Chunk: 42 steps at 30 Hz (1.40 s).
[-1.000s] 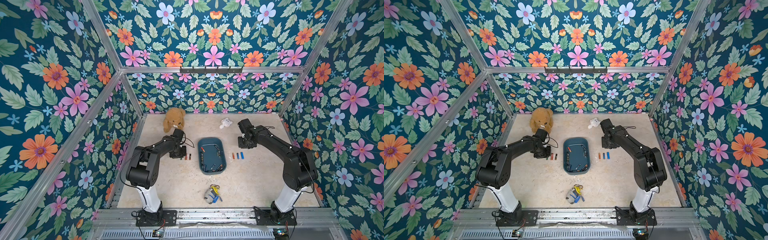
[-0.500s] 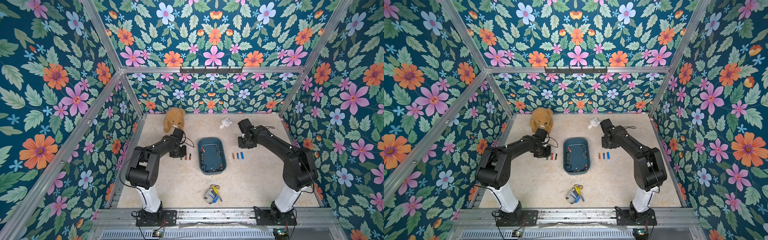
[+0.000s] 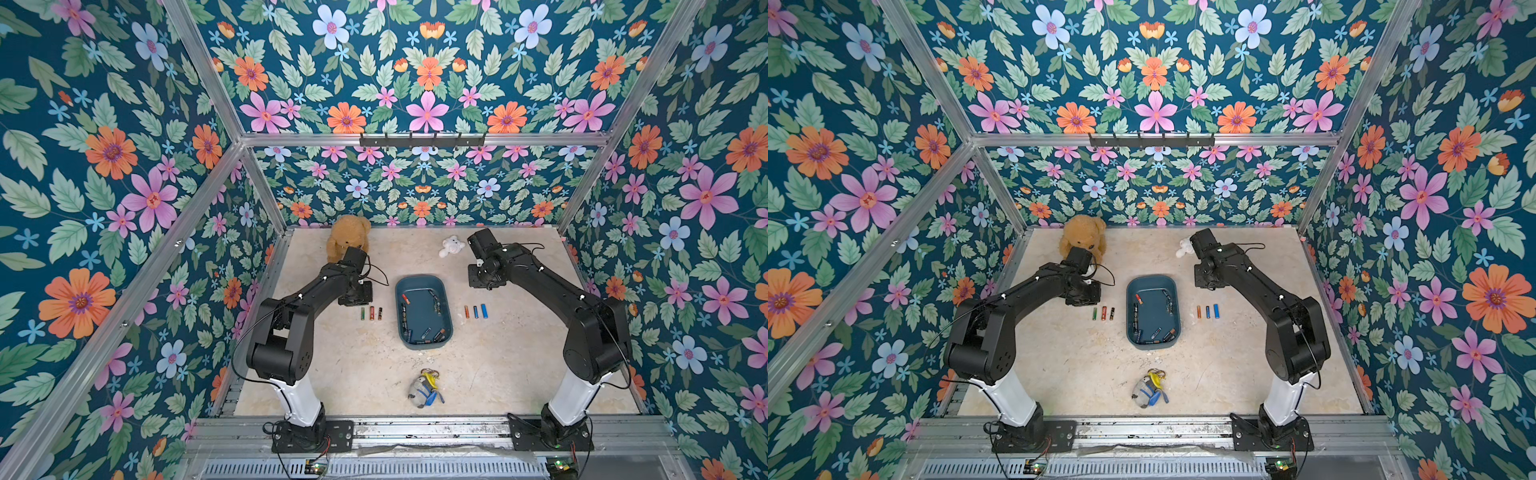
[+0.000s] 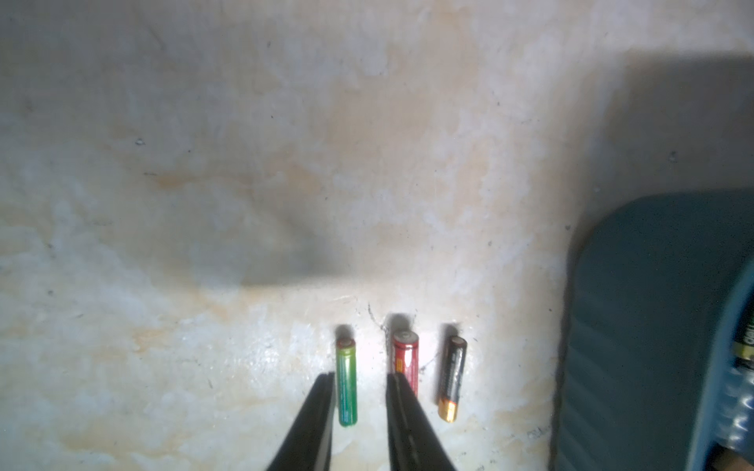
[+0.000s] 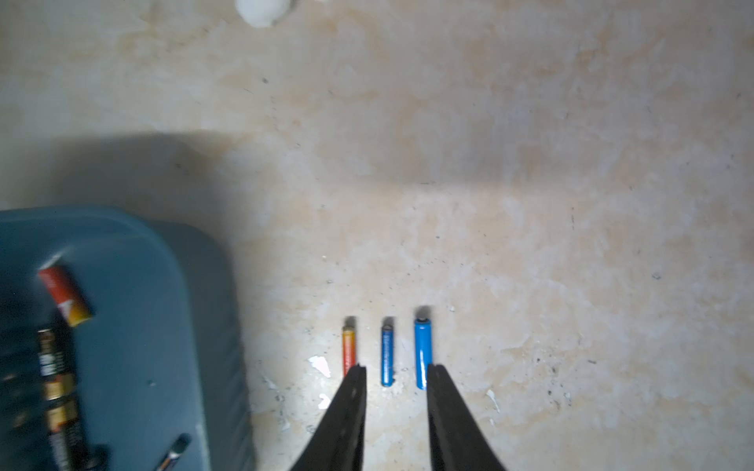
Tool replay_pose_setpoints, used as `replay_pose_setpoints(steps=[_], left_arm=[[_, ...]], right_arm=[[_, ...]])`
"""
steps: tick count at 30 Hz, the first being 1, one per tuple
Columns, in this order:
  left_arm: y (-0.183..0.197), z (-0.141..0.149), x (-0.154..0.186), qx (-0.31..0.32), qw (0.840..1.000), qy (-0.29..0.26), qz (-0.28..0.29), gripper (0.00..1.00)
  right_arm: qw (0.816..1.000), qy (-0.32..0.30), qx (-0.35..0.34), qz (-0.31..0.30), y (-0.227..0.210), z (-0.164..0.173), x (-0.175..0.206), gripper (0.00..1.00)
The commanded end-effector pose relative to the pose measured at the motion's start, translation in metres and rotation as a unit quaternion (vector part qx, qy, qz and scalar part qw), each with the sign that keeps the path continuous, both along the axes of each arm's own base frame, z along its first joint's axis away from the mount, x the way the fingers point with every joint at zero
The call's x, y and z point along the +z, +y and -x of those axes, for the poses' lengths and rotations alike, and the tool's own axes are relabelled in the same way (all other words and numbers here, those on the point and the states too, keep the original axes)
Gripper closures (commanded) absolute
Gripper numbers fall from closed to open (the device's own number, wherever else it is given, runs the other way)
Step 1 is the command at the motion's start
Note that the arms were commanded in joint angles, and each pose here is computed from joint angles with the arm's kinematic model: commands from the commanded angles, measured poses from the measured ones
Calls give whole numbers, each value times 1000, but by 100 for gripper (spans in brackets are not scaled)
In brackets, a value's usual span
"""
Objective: Take the batteries out of the storage box
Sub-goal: Place the battery at the center of the board, then pick up the battery from the storage box.
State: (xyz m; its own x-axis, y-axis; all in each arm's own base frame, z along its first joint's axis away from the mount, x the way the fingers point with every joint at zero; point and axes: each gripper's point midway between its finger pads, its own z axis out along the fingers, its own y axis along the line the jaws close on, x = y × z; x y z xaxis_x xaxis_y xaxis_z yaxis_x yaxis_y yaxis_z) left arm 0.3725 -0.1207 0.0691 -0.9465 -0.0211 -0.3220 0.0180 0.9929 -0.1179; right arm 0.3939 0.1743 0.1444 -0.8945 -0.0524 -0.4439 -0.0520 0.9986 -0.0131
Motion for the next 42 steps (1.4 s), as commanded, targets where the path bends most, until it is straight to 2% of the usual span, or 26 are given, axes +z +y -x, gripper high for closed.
replay_pose_setpoints(steps=[1, 6, 12, 20, 31, 42], left_arm=[[4, 6, 4, -3, 1000, 7, -9, 71], [5, 10, 7, -1, 1000, 7, -9, 71], [6, 15, 6, 0, 1000, 10, -5, 70], [5, 21, 4, 2, 1000, 13, 2, 70], [6, 29, 1, 3, 1000, 19, 4, 70], [7, 32, -2, 4, 1000, 22, 6, 70]], right_arm=[[1000, 3, 3, -1, 23, 3, 5, 68], [998, 7, 39, -39, 75, 5, 8, 68], [990, 26, 91, -105, 131, 13, -7, 68], [982, 49, 156, -97, 184, 13, -48, 67], [976, 76, 178, -97, 208, 4, -80, 66], [975, 96, 182, -79, 208, 9, -105, 67]])
